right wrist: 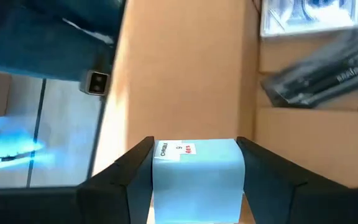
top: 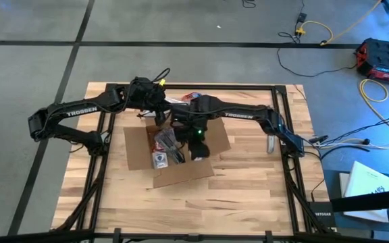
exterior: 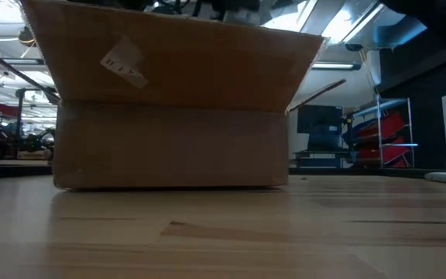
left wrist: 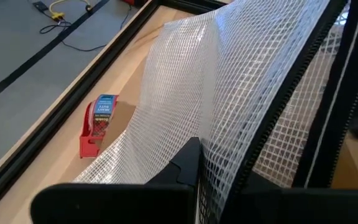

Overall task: Unpack boxes
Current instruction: Put the white adapter into the transparent zip bag

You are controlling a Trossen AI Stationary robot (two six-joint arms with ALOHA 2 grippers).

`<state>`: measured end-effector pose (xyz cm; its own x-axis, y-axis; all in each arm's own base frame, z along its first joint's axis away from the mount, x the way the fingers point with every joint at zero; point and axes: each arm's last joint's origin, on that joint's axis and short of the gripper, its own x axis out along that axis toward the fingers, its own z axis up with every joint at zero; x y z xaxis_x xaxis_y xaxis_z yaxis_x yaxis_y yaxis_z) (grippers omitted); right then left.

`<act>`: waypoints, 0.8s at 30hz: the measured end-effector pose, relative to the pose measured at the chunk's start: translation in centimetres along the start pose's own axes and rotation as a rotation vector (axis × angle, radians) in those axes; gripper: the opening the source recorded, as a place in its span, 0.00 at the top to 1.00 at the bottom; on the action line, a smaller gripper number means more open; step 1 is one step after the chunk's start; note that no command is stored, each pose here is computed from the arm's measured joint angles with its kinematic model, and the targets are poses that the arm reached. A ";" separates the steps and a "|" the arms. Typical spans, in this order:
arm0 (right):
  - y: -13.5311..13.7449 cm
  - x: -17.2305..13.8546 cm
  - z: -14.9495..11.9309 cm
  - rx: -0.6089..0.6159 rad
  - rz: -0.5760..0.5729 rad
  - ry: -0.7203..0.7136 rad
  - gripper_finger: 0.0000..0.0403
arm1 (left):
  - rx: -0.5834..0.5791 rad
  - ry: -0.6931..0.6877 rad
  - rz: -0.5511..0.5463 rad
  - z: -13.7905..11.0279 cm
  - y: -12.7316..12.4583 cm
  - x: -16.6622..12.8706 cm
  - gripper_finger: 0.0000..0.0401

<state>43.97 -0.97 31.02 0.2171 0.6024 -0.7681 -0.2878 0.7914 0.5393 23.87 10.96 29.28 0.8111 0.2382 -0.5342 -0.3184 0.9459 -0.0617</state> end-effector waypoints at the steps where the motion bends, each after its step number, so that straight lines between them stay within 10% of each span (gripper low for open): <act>1: 0.7 -0.3 0.0 -0.005 0.004 -0.006 0.54 | 0.000 0.000 0.000 0.0 0.0 0.0 1.00; 13: 5.9 -4.0 -0.5 -0.007 -0.010 -0.130 0.54 | 0.004 -0.006 -0.088 0.1 -0.2 0.0 1.00; 24: 9.0 -9.5 5.2 -0.288 -0.151 -0.875 0.55 | -0.013 -0.094 -0.136 0.9 -0.4 -0.1 1.00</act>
<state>44.15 1.00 44.96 0.8628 0.4521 -0.2262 -0.3943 0.8819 0.2585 24.37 10.79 30.13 0.8892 0.1285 -0.4392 -0.2086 0.9681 -0.1389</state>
